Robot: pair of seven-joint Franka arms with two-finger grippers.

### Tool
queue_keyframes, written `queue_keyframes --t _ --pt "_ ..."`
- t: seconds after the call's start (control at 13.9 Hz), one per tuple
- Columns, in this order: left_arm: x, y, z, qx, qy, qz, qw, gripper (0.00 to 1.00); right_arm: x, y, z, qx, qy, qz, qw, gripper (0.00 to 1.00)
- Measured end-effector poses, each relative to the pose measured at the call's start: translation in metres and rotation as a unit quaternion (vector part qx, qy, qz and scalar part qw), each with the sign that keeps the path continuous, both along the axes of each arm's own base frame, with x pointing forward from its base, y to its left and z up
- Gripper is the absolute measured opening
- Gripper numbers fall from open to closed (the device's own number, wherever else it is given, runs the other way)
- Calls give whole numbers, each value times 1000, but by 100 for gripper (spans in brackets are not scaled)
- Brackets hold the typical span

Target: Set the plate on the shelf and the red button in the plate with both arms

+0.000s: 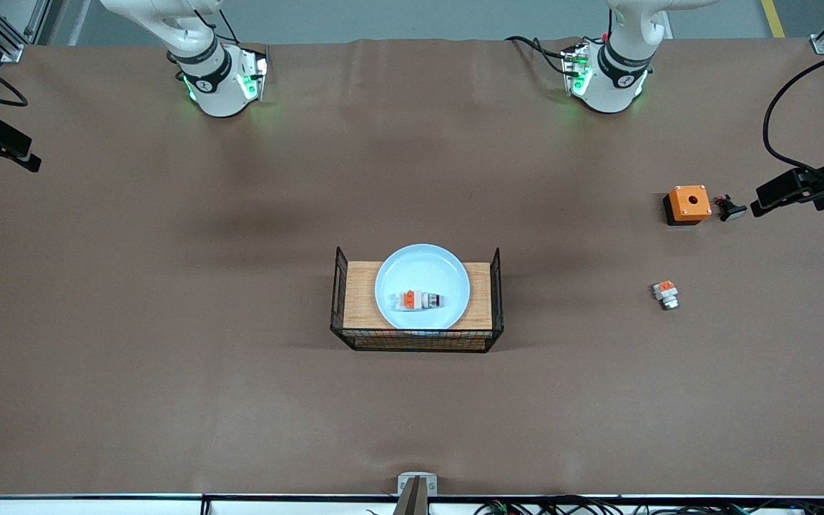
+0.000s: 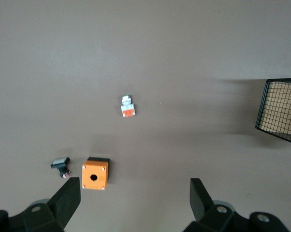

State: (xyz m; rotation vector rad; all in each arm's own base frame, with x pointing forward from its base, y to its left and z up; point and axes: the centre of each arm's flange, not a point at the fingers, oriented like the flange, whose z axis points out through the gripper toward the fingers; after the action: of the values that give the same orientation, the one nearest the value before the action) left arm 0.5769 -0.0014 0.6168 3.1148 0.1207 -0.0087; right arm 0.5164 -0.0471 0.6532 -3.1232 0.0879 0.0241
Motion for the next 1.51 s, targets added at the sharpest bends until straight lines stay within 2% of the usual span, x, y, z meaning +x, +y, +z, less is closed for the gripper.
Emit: queue_keyframes --t 0.5,1.51 --pt "-1 -30 4 -2 -6 -29 1000 100 -4 -2 7 0 -8 13 1000 100" --pt "-3 -45 23 -3 -27 -42 999 100 -5 -8 4 1 -3 10 1000 100"
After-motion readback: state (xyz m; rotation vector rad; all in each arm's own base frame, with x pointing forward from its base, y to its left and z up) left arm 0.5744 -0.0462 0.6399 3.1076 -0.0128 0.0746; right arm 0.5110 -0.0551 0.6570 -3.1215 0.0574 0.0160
